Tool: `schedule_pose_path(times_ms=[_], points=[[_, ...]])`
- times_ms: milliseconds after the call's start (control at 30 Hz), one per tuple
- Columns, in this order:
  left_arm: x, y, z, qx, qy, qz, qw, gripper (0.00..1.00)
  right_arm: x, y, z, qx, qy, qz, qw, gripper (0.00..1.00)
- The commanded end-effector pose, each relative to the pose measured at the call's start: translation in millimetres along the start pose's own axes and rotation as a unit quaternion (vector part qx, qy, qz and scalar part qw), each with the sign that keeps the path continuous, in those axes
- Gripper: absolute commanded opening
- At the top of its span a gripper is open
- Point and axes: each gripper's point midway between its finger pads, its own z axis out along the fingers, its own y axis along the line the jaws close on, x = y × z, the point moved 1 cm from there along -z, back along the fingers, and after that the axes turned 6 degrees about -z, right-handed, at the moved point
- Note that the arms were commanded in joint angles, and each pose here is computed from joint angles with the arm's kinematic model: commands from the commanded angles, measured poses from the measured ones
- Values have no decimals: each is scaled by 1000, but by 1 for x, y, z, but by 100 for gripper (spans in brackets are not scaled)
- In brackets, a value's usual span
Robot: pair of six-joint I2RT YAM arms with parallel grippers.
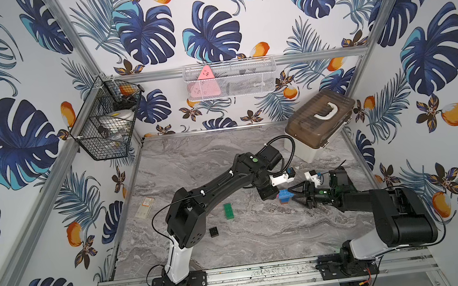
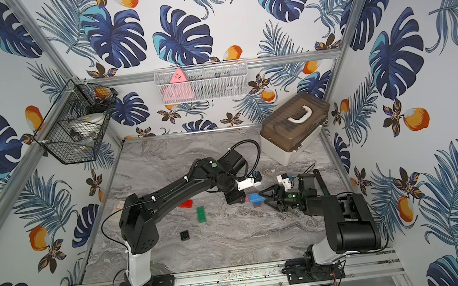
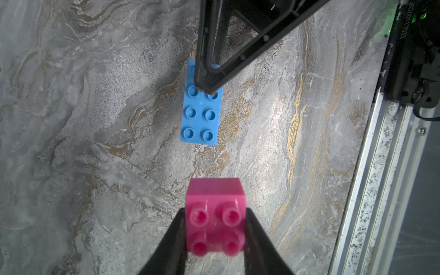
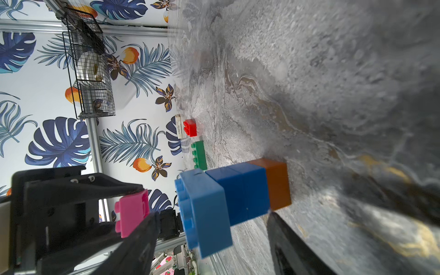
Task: Assemble a spoon with lego
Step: Assemble the lego brick with the lego brick.
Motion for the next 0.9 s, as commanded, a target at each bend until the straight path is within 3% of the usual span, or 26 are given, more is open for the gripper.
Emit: schedule_pose_path(times_ms=[0,867], points=[[1,-1,2,-1,7,22,1000,25,-2,6,0,-16,-1,-15,1000,72],[-8,7,21,-3,15,59,998,21,5,1,10,-21,18,-10,1000,69]])
